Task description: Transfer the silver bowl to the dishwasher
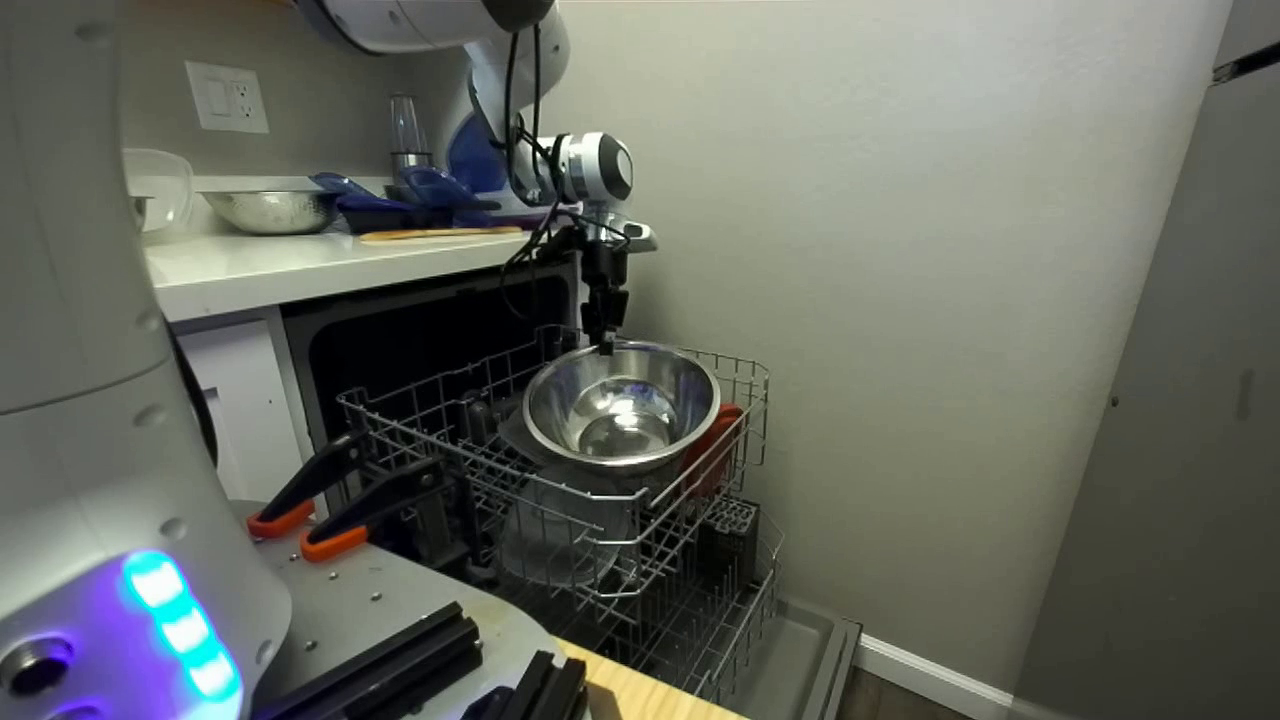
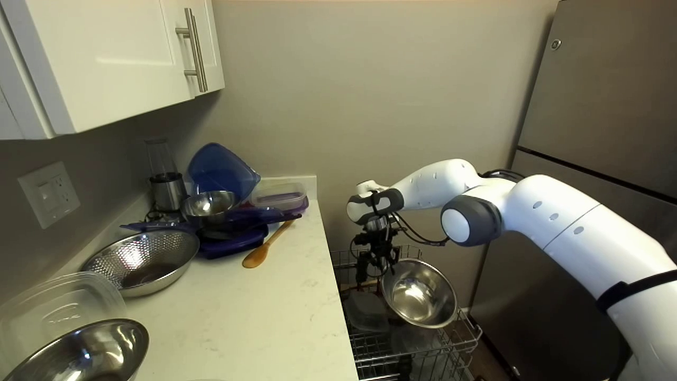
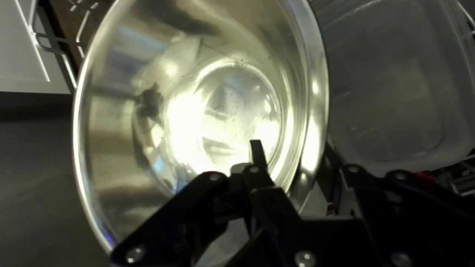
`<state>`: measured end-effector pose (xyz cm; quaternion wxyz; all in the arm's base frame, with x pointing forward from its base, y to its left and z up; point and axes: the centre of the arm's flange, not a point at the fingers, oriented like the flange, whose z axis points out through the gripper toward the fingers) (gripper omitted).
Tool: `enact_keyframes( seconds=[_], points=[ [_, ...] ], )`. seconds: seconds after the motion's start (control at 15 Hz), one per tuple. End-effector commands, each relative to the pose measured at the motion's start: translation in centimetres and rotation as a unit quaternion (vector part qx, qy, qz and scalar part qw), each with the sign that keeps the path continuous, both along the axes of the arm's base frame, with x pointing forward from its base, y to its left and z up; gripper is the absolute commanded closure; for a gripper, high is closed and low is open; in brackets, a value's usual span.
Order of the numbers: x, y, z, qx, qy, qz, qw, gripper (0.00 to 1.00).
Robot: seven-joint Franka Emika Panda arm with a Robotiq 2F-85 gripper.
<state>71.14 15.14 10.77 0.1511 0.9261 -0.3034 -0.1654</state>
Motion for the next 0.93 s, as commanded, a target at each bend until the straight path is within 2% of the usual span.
enact_keyframes(
  seconds=[0.0, 0.07, 0.2, 0.33, 0.67, 0.87],
  points=[
    [2.0, 0.9, 3.1, -0.058, 0.014, 0.001, 0.9982, 0.91],
    [2.2, 1.1, 3.8, -0.072, 0.018, 0.004, 0.9972, 0.98],
    [2.3, 1.5, 4.9, -0.091, 0.025, 0.009, 0.9955, 1.00],
    [2.2, 1.9, 5.6, -0.100, 0.032, 0.016, 0.9944, 0.97],
    [2.1, 1.9, 6.1, -0.113, 0.034, 0.016, 0.9929, 0.98],
    [2.0, 1.3, 8.7, -0.099, 0.031, 0.027, 0.9942, 0.98]
  ],
)
